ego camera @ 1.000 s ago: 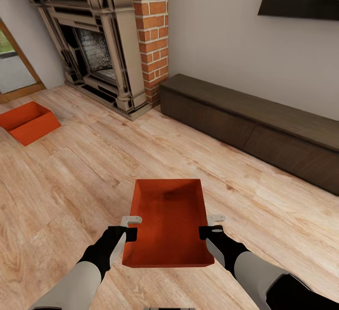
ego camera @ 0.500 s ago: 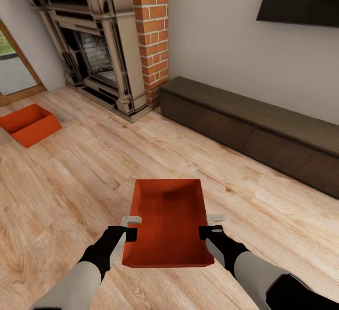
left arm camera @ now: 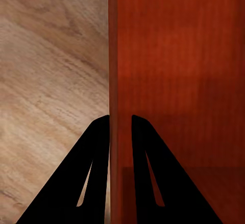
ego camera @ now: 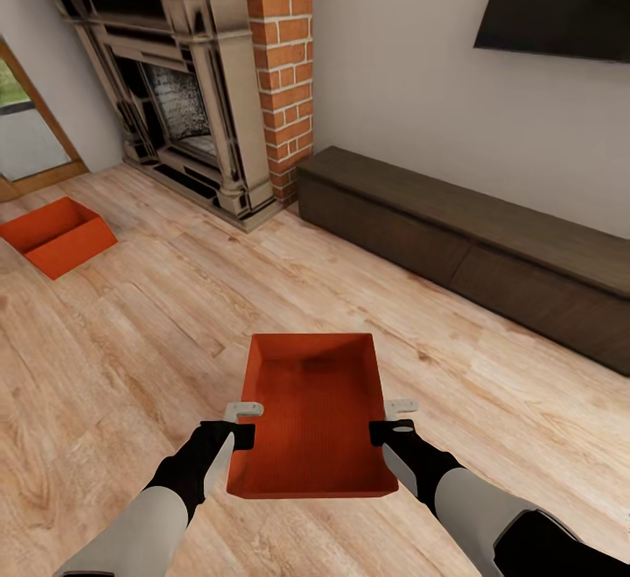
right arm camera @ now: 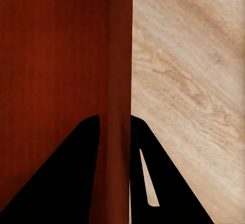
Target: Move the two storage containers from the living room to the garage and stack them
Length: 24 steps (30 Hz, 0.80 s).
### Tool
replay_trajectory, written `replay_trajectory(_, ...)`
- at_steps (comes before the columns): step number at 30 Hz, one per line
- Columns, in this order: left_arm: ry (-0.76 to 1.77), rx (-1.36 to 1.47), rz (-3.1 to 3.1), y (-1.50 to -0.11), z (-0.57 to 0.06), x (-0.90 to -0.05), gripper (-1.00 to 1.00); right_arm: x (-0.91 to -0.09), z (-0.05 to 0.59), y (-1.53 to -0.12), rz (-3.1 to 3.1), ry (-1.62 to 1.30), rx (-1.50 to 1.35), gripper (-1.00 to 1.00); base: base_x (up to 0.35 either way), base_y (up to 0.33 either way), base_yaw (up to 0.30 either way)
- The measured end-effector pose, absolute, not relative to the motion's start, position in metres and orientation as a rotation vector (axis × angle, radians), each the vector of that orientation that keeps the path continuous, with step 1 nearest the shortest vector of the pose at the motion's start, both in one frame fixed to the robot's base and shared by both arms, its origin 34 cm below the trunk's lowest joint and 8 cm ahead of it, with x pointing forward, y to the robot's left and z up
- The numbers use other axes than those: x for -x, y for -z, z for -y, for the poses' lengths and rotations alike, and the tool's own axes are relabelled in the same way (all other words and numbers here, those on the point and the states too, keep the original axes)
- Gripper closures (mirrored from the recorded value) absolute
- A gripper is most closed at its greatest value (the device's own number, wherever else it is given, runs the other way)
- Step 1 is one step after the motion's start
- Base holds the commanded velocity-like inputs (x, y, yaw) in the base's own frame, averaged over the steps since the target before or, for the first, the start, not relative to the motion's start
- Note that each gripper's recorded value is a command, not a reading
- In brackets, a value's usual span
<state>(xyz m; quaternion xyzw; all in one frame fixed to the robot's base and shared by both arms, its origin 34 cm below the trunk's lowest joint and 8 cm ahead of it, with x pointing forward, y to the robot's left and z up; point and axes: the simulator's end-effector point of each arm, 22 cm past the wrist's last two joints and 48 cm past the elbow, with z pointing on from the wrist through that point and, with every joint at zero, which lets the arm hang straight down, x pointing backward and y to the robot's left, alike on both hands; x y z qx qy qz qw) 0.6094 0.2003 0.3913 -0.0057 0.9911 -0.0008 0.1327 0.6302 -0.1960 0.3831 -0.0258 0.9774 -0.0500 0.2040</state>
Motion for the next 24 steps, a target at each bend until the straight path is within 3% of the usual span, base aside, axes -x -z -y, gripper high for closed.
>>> replay_trajectory(24, -0.001, 0.013, -2.871, -0.438, -0.201, -0.616, 1.0, -0.636, 0.195, -0.429, -2.721, 0.136, 0.063, 1.0, 0.0, 0.0, 0.0)
